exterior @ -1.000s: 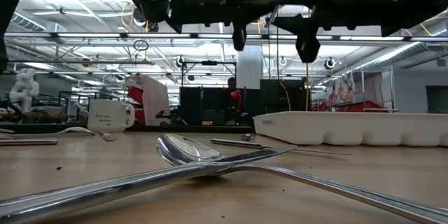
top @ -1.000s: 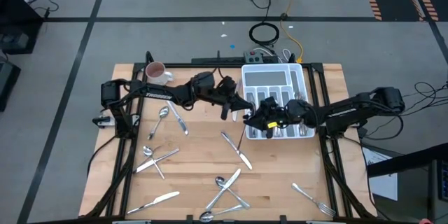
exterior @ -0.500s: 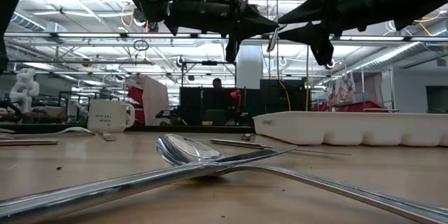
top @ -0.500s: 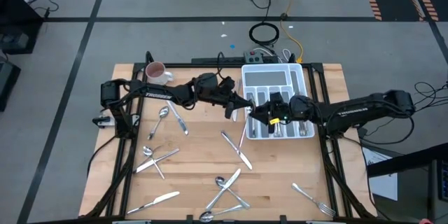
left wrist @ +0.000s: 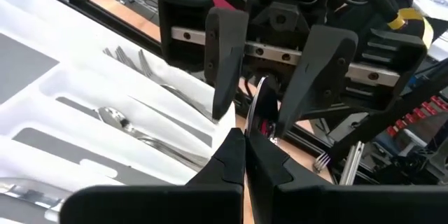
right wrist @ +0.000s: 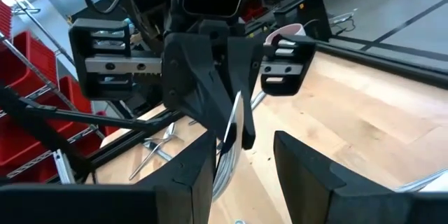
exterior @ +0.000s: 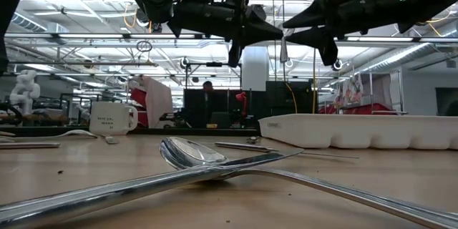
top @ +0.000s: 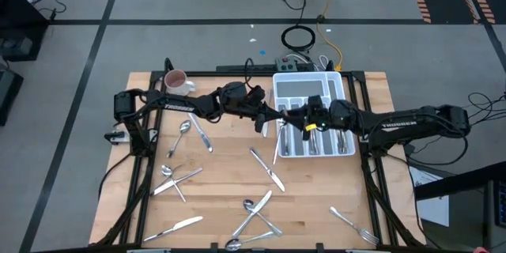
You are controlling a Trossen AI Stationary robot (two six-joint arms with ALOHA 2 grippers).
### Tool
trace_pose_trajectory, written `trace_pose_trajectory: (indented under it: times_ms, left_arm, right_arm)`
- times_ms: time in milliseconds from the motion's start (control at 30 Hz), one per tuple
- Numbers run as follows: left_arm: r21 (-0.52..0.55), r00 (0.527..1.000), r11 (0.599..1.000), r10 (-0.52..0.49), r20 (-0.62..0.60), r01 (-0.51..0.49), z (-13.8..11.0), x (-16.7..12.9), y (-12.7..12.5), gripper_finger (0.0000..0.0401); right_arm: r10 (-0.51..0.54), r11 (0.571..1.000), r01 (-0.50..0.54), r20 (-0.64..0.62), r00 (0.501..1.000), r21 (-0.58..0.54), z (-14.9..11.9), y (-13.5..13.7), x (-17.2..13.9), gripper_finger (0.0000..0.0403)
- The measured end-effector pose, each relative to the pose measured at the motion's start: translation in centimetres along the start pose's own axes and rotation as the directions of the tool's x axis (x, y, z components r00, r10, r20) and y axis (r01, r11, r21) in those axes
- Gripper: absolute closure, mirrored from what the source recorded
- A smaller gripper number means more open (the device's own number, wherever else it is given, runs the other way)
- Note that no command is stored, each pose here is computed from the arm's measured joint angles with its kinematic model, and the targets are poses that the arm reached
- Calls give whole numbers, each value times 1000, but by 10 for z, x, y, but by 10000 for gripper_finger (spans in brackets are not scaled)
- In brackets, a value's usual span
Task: Sort silverware
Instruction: Put the spoon in the middle section of the silverware tray
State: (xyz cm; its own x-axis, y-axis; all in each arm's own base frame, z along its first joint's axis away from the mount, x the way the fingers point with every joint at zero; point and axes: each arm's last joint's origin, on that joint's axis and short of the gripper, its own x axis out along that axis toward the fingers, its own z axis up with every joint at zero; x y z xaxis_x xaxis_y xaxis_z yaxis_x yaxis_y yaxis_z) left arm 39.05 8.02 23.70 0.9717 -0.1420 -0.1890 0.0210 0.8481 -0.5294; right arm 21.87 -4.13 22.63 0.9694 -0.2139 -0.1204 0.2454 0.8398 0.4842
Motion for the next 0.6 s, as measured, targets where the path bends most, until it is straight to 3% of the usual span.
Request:
trace_pose_trajectory:
  times_ms: [200,467,600]
  left_arm:
    - [-2,1000,1000,3,-4,-3,0,0,0,400]
    - [-2,1000,1000,6,-7,-6,-1,0,0,400]
    - [-23,1000,1000,11,-5,-12,-2,1,-1,393]
  right_arm:
    - [17,1000,-17,-5,1000,-3,2,-3,0,279]
    - [22,999,-22,-7,1000,-35,2,-3,0,385]
    - [8,999,-8,-3,1000,-45,2,-3,0,398]
